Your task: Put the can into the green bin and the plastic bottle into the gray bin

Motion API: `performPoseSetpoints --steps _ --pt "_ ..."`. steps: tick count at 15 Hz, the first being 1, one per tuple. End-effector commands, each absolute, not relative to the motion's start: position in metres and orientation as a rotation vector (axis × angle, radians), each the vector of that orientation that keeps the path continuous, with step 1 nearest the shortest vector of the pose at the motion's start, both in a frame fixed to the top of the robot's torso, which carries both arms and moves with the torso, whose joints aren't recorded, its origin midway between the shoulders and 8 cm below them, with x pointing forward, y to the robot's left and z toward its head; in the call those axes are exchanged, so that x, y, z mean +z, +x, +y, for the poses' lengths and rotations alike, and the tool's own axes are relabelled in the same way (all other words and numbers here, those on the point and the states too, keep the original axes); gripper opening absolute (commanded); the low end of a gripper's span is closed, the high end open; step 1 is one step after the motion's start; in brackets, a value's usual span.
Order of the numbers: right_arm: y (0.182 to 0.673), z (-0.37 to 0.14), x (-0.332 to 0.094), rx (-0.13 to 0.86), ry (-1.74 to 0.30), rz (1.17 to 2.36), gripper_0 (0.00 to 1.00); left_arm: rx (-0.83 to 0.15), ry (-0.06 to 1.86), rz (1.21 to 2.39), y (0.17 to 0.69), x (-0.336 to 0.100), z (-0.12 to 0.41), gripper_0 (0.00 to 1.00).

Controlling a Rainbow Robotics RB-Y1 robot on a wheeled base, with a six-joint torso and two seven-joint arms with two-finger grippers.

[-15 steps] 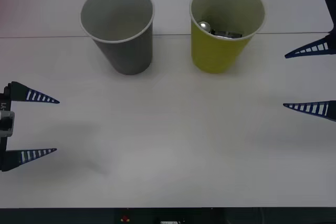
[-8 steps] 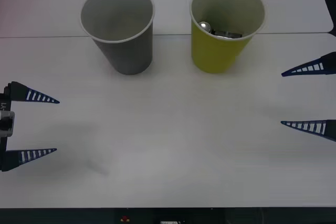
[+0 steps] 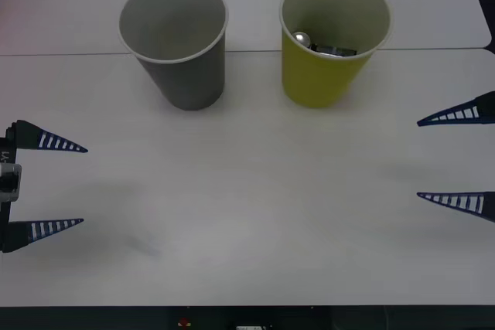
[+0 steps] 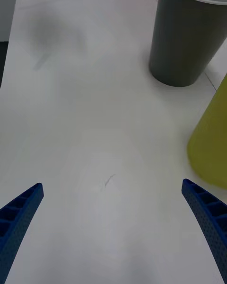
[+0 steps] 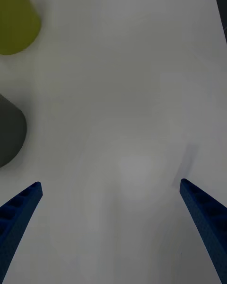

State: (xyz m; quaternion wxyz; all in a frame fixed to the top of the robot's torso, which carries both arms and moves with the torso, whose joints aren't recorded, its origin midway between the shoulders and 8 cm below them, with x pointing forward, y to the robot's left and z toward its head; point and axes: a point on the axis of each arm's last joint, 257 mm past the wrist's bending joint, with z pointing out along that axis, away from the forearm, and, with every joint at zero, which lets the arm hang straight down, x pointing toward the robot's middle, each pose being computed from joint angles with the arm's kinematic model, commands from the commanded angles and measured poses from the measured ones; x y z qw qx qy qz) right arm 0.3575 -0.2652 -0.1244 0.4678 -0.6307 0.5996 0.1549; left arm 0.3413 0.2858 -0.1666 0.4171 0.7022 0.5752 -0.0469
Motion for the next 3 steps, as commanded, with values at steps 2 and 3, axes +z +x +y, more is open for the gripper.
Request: performPoseSetpoints --steps 2,3 --pt "0.3579 -0.2665 -0.1239 0.382 -1.539 1.479 1.0 -0.118 1.762 1.444 0.3413 -0.1666 0.2858 1.0" --pt "0.3579 -0.2665 -0.1239 0.382 -1.539 1.479 1.0 -0.118 1.762 1.444 0.3413 -0.1666 0.2858 1.0"
